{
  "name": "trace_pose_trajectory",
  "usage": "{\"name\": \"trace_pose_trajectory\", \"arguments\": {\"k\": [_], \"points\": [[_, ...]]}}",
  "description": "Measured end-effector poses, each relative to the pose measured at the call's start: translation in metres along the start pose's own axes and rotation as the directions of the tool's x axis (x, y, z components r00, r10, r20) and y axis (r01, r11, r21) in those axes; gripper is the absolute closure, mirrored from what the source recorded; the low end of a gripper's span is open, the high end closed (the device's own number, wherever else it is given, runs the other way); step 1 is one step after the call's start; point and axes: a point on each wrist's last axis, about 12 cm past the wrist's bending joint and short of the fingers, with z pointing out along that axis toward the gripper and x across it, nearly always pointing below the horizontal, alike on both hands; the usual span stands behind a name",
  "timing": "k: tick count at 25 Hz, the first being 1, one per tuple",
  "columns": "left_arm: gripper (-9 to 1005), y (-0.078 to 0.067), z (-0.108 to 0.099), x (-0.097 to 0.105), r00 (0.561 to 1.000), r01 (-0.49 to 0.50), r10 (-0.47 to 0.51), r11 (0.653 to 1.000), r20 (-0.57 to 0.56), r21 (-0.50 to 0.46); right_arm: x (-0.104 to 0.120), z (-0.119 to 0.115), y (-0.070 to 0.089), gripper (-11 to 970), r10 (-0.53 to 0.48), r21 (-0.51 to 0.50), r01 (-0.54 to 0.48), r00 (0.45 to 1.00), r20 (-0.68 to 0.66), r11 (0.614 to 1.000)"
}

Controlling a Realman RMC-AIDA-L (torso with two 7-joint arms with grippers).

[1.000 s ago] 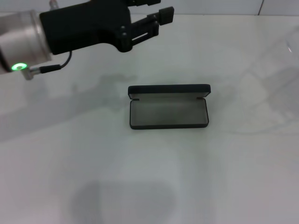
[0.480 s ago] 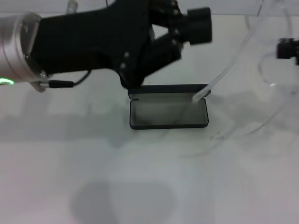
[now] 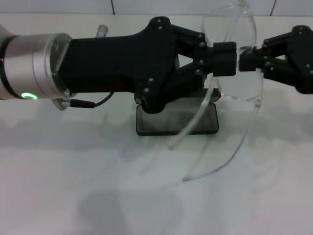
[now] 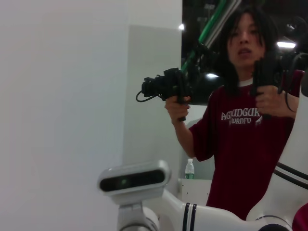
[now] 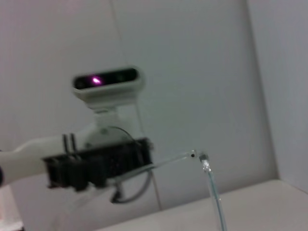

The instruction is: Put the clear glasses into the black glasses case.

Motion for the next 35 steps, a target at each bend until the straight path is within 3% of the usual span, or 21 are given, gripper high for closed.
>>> {"name": "trace_pose_trajectory", "arguments": {"k": [12,24,35], "points": [[928,0.003,-0.006,0.012,1.0,-0.019,0.019,0.997,-0.001,-0.069,-0.006,0.004,0.003,891,-0.012,-0.033,0.014,0.997,0.072,0.999],[928,0.0,-0.009,0.008,0.998,-0.02,0.024,0.997,0.058,-0.077,0.006,0.004,-0.004,890,0.014,0.008,-0.015,0.997,0.077,1.0],[928,0.005,-0.009,0.015,0.999,-0.031,0.034,0.995,0.028,-0.093,0.002,0.044,-0.011,891,-0.004,-0.073,0.012,0.995,0.1,0.997]]}}
